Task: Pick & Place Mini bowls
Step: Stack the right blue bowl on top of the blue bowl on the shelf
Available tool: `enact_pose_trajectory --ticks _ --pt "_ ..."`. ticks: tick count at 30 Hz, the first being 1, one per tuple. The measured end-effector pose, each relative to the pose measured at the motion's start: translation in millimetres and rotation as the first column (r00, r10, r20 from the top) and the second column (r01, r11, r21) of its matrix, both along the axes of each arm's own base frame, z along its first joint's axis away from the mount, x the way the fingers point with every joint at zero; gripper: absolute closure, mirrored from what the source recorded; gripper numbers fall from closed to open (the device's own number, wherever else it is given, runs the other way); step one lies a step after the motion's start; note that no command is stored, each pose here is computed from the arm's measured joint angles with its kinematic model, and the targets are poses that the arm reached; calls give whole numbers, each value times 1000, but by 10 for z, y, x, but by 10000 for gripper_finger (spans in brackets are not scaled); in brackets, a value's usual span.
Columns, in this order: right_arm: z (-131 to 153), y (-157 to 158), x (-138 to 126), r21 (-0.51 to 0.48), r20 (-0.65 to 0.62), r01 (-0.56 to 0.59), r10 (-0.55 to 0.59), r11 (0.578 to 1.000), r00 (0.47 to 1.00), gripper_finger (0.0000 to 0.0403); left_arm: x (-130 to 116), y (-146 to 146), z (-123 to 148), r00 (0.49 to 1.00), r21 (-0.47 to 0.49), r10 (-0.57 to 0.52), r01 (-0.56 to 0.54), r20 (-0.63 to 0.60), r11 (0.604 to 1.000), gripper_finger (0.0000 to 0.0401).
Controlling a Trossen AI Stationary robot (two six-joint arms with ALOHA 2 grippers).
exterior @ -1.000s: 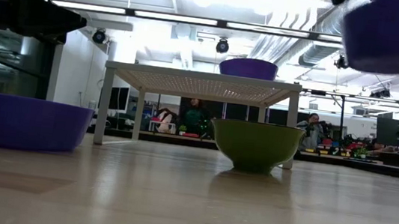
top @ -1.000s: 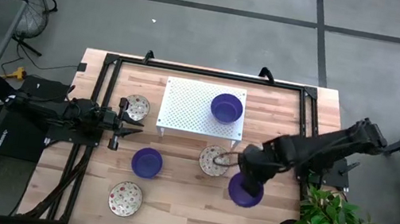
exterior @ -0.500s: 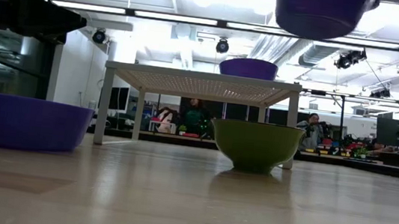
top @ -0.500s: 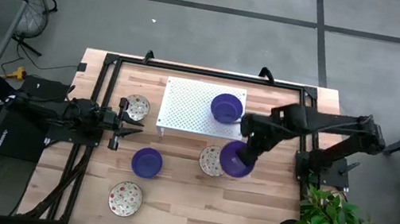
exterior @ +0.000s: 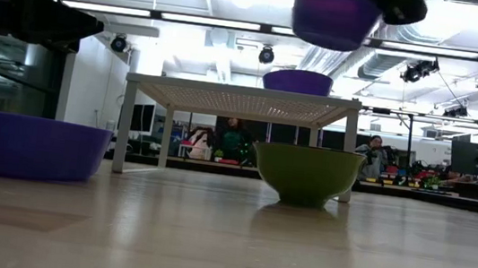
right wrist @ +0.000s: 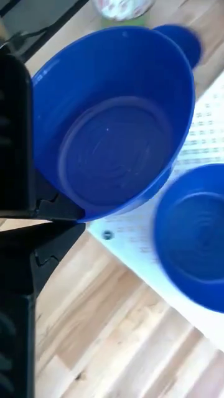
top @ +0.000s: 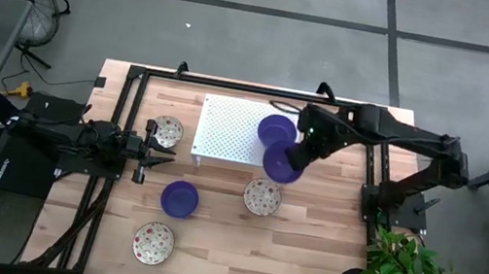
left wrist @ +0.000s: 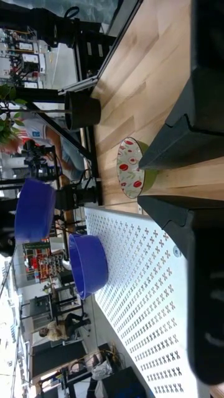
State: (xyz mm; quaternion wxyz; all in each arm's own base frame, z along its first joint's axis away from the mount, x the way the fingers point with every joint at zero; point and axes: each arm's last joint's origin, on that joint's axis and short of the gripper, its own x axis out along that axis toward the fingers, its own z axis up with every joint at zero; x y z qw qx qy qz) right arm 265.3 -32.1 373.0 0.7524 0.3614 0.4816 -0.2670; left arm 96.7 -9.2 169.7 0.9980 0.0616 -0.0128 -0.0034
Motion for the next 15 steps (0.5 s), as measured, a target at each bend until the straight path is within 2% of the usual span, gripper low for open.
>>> enact_pose_trajectory --ticks 15 --pt "-33 -411 186 -19 128 83 -80 996 989 403 0 0 0 1000 0 0 0 0 1000 329"
